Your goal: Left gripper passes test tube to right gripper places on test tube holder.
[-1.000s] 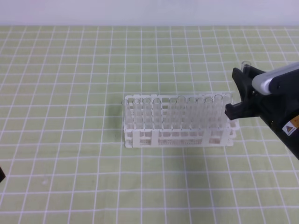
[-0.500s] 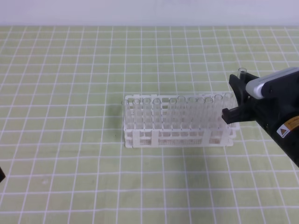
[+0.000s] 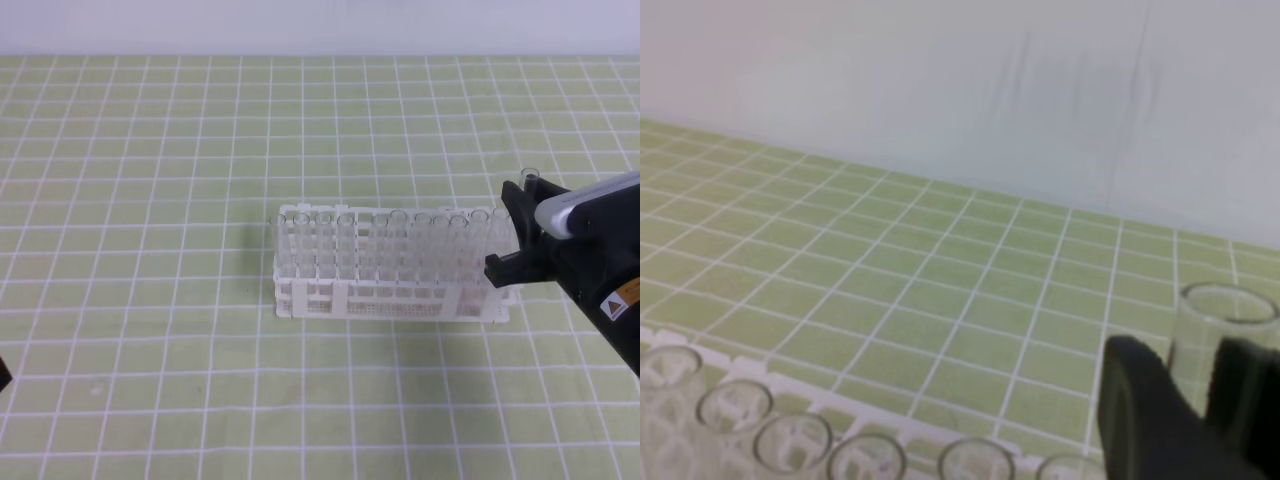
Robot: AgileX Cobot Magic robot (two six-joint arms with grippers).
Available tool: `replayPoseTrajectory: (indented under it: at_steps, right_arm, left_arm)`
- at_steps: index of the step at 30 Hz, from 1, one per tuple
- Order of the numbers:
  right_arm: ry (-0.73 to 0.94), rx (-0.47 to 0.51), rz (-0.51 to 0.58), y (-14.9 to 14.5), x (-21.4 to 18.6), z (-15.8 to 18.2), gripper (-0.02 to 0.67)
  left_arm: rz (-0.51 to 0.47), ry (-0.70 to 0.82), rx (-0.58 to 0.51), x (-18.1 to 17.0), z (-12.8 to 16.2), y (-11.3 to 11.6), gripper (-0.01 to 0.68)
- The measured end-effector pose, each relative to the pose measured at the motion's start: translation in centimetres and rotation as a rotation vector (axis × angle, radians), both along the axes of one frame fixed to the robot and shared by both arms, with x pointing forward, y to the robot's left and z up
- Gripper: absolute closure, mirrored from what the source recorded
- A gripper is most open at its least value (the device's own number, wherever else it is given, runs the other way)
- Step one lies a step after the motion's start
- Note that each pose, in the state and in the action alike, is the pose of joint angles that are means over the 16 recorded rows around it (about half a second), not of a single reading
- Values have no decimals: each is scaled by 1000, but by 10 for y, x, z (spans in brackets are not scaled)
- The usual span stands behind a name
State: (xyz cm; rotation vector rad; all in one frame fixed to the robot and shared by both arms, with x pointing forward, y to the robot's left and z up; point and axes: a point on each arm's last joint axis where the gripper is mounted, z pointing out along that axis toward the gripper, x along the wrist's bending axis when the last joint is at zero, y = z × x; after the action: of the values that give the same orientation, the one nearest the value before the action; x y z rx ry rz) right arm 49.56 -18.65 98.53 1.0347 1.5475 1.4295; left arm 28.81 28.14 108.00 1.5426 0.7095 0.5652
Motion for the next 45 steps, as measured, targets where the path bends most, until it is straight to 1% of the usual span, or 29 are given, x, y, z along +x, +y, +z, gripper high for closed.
replayPoseTrajectory:
  at_steps: [3, 6, 9, 19, 22, 24, 26, 29, 36, 41, 45]
  right_arm:
    - [5, -4, -3, 0, 0, -3, 537]
    - [10, -10, -4, 0, 0, -5, 509]
    - [15, -11, -5, 0, 1, -7, 454]
    - [17, -10, -7, 0, 1, -8, 234]
    - [5, -4, -7, -1, 0, -4, 195]
    - [-10, 3, -8, -1, -1, 0, 192]
    - [-31, 15, -11, -2, -3, 6, 207]
    - [-71, 36, -13, -5, -7, 20, 259]
    - [-159, 58, 15, -14, -34, 65, 458]
    - [-151, 20, 36, -25, -64, 91, 589]
    - [-93, -41, 51, -36, -90, 99, 647]
  left_arm:
    - [0, -1, 1, 0, 0, 0, 675]
    - [0, 0, 0, 0, 0, 0, 675]
    - [0, 1, -2, 0, 0, 0, 675]
    - [1, 0, 0, 0, 0, 0, 675]
    - [1, -1, 2, 0, 0, 0, 675]
    - [1, -1, 3, 0, 0, 0, 675]
    - [1, -2, 3, 0, 0, 0, 675]
    - [1, -2, 3, 0, 0, 0, 675]
    - [0, -2, 2, 0, 0, 0, 675]
    - [0, 0, 0, 0, 0, 0, 675]
    - [0, 1, -1, 0, 0, 0, 676]
